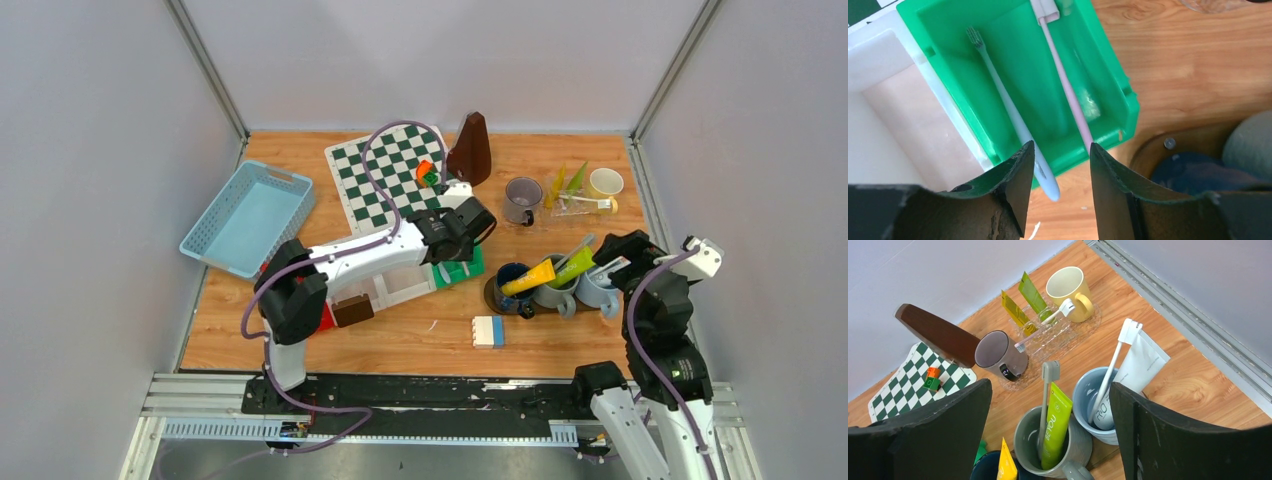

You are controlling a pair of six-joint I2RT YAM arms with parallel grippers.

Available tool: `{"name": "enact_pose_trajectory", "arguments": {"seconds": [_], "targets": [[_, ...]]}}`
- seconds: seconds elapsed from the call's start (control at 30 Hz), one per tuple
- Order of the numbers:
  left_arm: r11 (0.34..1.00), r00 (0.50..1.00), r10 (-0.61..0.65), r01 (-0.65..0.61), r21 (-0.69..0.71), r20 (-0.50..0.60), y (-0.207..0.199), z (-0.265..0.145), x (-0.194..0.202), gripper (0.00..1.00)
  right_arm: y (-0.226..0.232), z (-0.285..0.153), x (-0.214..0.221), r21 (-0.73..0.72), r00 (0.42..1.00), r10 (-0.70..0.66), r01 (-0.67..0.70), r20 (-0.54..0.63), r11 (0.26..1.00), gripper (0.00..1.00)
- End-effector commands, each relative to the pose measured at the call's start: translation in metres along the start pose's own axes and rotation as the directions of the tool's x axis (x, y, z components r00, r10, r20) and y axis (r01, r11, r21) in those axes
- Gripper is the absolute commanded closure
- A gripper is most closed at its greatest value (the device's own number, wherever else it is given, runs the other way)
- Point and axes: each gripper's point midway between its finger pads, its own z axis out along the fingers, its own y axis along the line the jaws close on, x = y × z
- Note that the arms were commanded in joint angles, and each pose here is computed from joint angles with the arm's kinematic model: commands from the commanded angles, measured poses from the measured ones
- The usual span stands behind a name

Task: Prepare toiletry sets of a toothbrush and toothpaste on the tray
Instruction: Pick up the toothbrush from the storage box.

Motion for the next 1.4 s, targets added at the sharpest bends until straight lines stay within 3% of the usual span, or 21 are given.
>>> {"name": "enact_pose_trajectory", "arguments": {"seconds": [0.0, 0.47, 0.63, 0.9, 1.07, 1.37], "targets": [[0.997, 0.997, -0.078, 0.078, 0.008, -0.026, -0.004, 0.016, -0.013, 0.49, -0.001, -0.003, -0.011, -0.01, 0.998, -0.005, 0.006, 0.058, 1.0, 0.11], [0.993, 0.984, -0.115, 0.117, 0.006, -0.138, -0.009, 0.072, 0.007, 0.52, -0.006, -0.004, -0.003, -0.025, 0.997, -0.001, 0.002, 0.076, 1.0, 0.1], [0.991, 0.975, -0.133, 0.134, -0.002, -0.178, -0.008, 0.082, 0.017, 0.6, -0.006, -0.005, -0.003, -0.033, 0.997, 0.001, 0.002, 0.08, 0.999, 0.1], [0.987, 0.977, -0.16, 0.163, 0.008, -0.139, -0.002, 0.064, 0.005, 0.79, -0.003, -0.006, -0.004, -0.049, 0.997, 0.0, 0.004, 0.081, 0.999, 0.1], [0.98, 0.977, -0.192, 0.196, 0.034, -0.096, 0.001, 0.047, -0.008, 0.96, 0.003, -0.007, -0.007, -0.075, 0.997, -0.006, 0.011, 0.074, 0.997, 0.1], [0.964, 0.971, -0.237, 0.239, 0.116, -0.031, 0.0, 0.007, -0.037, 1.0, 0.019, -0.01, -0.014, -0.131, 0.999, -0.009, 0.015, 0.048, 0.991, 0.1]]}}
